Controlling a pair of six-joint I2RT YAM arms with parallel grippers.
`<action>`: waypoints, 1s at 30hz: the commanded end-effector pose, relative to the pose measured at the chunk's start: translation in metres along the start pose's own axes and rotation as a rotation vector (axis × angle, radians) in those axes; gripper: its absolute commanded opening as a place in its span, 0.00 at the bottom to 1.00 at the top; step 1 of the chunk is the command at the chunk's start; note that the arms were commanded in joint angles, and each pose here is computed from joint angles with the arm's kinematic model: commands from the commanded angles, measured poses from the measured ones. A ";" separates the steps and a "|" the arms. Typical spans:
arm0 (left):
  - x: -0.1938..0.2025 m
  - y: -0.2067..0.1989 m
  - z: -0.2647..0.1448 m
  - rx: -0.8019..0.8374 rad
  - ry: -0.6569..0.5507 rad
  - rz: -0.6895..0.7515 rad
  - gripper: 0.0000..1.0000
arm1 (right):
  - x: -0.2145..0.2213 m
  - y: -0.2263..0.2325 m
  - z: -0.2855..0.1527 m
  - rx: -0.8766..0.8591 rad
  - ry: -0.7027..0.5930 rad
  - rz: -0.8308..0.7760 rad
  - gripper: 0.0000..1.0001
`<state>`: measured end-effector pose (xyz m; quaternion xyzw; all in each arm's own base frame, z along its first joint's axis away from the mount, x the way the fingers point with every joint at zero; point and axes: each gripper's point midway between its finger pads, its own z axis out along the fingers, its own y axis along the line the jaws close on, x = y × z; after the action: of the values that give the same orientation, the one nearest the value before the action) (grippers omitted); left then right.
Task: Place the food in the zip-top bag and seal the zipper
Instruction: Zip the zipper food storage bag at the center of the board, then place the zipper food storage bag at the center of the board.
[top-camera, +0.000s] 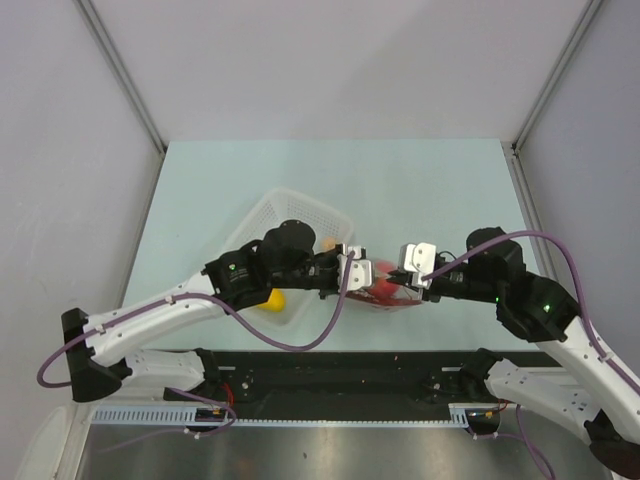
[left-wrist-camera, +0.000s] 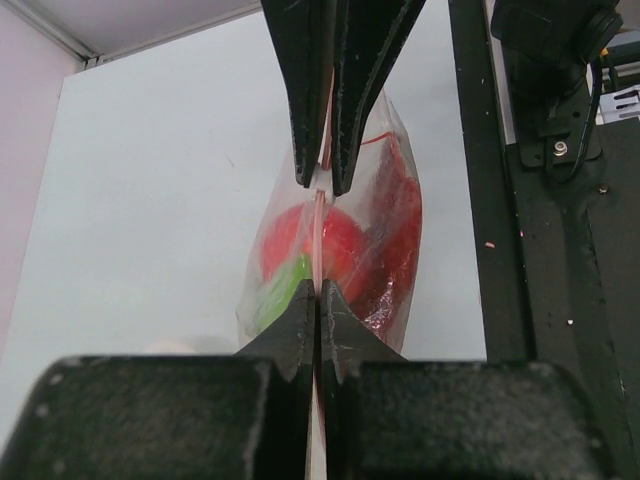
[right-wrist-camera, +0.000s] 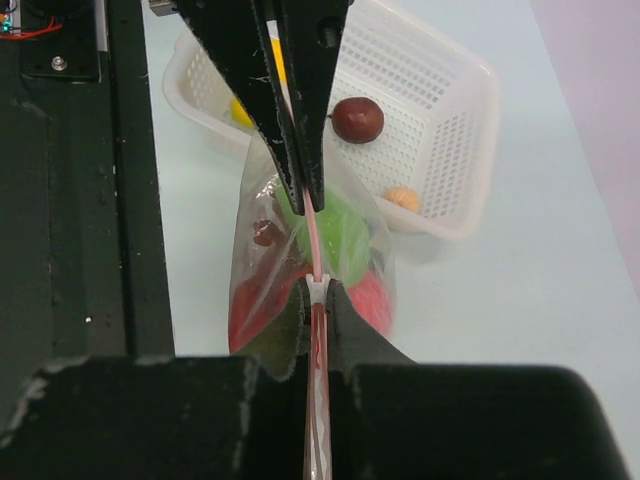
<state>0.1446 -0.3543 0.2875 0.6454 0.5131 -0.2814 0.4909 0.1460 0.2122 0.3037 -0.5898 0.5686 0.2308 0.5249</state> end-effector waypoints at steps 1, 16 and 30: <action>-0.011 -0.007 -0.012 0.013 -0.054 0.044 0.00 | 0.007 0.005 -0.011 0.006 0.014 -0.055 0.00; 0.028 -0.047 -0.009 0.135 -0.013 0.118 0.00 | 0.061 0.058 -0.025 -0.154 0.134 -0.014 0.00; 0.083 -0.080 0.016 0.226 0.074 0.161 0.00 | 0.112 0.077 -0.009 -0.254 0.248 -0.056 0.00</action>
<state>0.0964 -0.3358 0.1937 0.7320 0.4594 -0.2839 0.4153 0.0980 0.1801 0.1999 -0.6745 0.5735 0.2366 0.4002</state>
